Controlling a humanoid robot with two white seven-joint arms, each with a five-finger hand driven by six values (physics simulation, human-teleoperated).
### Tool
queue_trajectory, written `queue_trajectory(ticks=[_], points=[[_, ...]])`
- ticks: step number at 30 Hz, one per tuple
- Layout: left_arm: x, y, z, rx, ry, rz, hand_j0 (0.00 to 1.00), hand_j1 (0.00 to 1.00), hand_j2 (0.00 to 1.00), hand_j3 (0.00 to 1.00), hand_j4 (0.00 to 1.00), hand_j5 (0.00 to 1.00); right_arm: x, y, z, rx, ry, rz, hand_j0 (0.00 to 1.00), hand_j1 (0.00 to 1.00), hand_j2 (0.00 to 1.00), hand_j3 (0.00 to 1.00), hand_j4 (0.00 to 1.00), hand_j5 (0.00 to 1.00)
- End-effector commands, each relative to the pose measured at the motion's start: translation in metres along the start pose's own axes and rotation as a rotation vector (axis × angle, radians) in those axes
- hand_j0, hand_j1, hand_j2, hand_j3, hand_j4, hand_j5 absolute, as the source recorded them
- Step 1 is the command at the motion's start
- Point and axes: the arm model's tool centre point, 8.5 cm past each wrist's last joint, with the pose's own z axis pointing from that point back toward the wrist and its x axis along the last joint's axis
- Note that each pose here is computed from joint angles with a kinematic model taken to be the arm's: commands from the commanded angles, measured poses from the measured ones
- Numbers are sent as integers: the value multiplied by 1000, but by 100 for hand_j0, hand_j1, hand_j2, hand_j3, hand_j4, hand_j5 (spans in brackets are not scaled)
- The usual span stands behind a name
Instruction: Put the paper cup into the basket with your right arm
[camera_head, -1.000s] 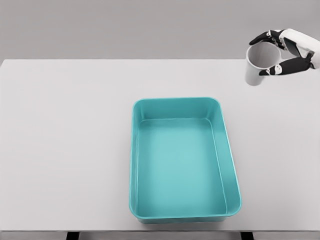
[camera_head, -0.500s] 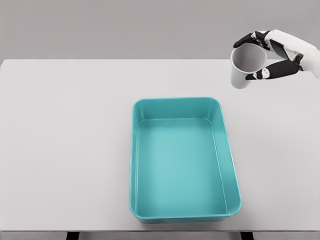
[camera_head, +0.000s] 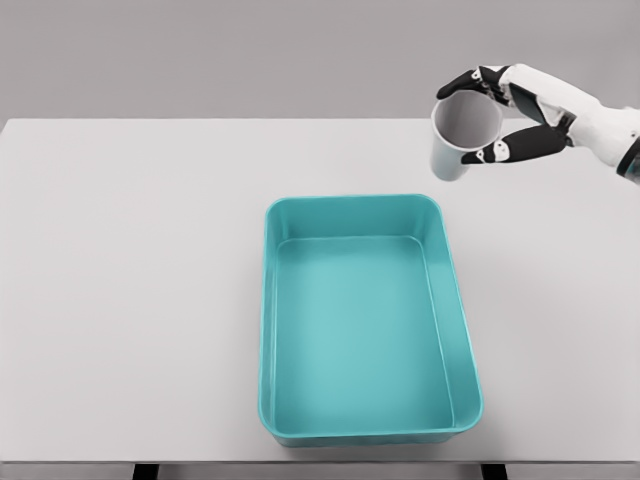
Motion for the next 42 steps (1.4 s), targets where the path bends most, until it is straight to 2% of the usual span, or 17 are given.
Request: queue_trajectory(ticks=[1, 5, 12, 36, 42], points=[[0, 0, 0, 0, 0, 1, 100, 100, 100, 100, 100, 100, 1, 2, -2, 4, -13, -2, 67, 67, 67, 67, 67, 67], [0, 0, 0, -2, 0, 1, 100, 100, 100, 100, 100, 100, 5, 9, -11, 8, -48, -28, 67, 67, 67, 67, 67, 67], [0, 0, 0, 0, 0, 1, 100, 100, 100, 100, 100, 100, 6, 18, -17, 36, -58, -23, 68, 68, 68, 68, 68, 68], [0, 0, 0, 0, 0, 1, 100, 100, 100, 100, 100, 100, 22, 76, -62, 168, -167, -87, 68, 68, 68, 68, 68, 68], [0, 0, 0, 0, 0, -1, 100, 100, 100, 100, 100, 100, 21, 87, -65, 199, -162, -91, 68, 68, 68, 68, 68, 68]])
